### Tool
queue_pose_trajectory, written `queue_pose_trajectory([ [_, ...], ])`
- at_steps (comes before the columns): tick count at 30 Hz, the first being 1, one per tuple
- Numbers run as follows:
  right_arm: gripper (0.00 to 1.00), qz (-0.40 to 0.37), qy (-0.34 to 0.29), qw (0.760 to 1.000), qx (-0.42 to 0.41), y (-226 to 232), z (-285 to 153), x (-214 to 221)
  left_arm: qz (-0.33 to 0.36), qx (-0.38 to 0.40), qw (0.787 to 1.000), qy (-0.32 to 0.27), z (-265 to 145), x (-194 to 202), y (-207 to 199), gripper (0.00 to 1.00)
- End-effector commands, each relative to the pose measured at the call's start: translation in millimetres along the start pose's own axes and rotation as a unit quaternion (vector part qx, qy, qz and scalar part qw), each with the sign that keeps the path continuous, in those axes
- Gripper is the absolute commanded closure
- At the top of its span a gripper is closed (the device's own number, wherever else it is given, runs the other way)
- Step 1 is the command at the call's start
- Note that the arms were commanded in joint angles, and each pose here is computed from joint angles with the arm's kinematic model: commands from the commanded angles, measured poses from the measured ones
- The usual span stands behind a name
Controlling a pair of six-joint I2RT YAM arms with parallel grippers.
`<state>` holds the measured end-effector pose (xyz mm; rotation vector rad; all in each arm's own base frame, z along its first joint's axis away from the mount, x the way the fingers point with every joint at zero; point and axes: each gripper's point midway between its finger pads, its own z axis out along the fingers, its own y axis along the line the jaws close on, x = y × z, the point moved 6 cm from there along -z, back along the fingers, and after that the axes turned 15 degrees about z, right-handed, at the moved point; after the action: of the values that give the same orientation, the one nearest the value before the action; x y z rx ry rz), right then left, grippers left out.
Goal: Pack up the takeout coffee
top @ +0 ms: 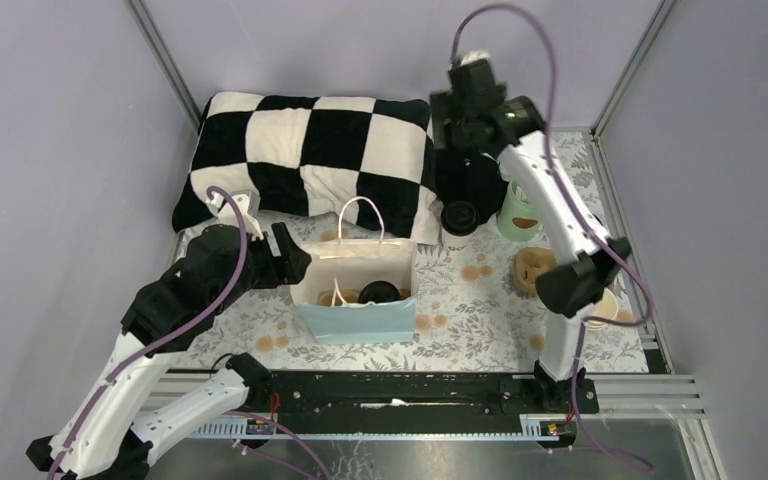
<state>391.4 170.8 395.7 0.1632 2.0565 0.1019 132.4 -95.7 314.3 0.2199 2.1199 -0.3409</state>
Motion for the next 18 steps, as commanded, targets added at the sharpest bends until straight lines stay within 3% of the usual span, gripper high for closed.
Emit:
queue_pose_trajectory([
  [1,0.0,0.011,0.239,0.971,0.03,-22,32,95,-0.005,-0.006,1.0,-0.027,-8,-14,1,0.22],
  [6,0.0,-0.007,0.347,0.937,0.045,-24,45,135,-0.011,-0.012,1.0,-0.027,-12,-12,3,0.21],
  [18,0.0,-0.027,0.393,0.919,0.031,-31,46,167,-0.022,-0.015,0.999,-0.026,-10,-9,4,0.19],
])
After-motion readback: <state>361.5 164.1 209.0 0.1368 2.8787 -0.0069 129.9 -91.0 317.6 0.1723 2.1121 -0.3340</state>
